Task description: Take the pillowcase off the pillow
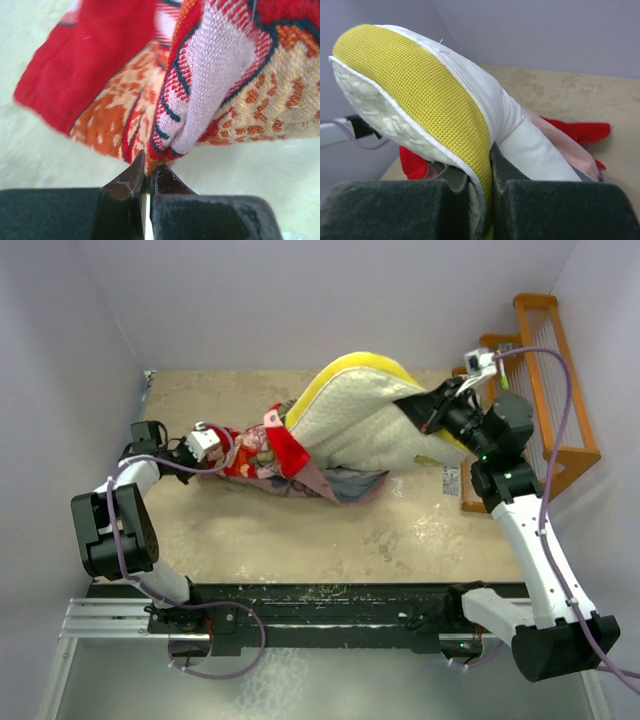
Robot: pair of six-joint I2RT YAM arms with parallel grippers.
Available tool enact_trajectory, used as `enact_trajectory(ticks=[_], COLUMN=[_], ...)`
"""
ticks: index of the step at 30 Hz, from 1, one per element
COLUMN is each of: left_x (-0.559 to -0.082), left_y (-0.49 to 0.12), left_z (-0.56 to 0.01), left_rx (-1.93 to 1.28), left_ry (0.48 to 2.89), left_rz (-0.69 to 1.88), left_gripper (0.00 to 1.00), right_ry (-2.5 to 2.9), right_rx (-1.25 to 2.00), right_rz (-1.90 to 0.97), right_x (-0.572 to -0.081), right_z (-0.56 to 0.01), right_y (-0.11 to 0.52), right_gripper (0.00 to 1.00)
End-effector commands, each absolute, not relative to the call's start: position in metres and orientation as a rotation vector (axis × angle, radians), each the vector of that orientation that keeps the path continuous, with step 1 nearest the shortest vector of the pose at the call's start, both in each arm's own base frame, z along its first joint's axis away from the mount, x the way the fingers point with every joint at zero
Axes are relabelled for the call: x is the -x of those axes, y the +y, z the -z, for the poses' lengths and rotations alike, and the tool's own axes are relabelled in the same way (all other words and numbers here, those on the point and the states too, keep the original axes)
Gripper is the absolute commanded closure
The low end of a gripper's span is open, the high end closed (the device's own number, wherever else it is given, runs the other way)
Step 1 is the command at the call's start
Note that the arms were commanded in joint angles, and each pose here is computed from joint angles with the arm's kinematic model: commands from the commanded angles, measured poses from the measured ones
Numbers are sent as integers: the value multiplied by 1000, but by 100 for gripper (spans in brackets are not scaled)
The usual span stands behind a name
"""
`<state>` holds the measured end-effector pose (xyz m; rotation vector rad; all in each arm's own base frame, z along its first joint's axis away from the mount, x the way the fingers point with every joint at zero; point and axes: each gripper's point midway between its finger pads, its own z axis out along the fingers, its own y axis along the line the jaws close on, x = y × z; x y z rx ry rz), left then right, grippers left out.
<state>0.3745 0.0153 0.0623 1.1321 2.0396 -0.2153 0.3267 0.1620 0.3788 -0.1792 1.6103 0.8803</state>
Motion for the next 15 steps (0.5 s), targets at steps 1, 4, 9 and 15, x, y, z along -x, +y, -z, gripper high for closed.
enact_trajectory(ticks=[1,4,9,15], left_x=[-403,-397,-381,-372], left_y=[114,152,186,241], left_z=[-85,-89,-88,-87], left_rx=[-903,-788,-707,-576], left_ry=[2128,2170,2223,2278], left_rz=[-213,-298,-363,-546], left_gripper=[100,100,100,100], right_ry=[1161,1071,982,1011], right_rx=[85,26,-107,-298], right_rz=[-843,-844,-818,-624], right_x=[-295,-278,-256,-255], right_z=[-541,-577,-606,-606], right_y=[120,105,80,39], right_gripper=[100,100,100,100])
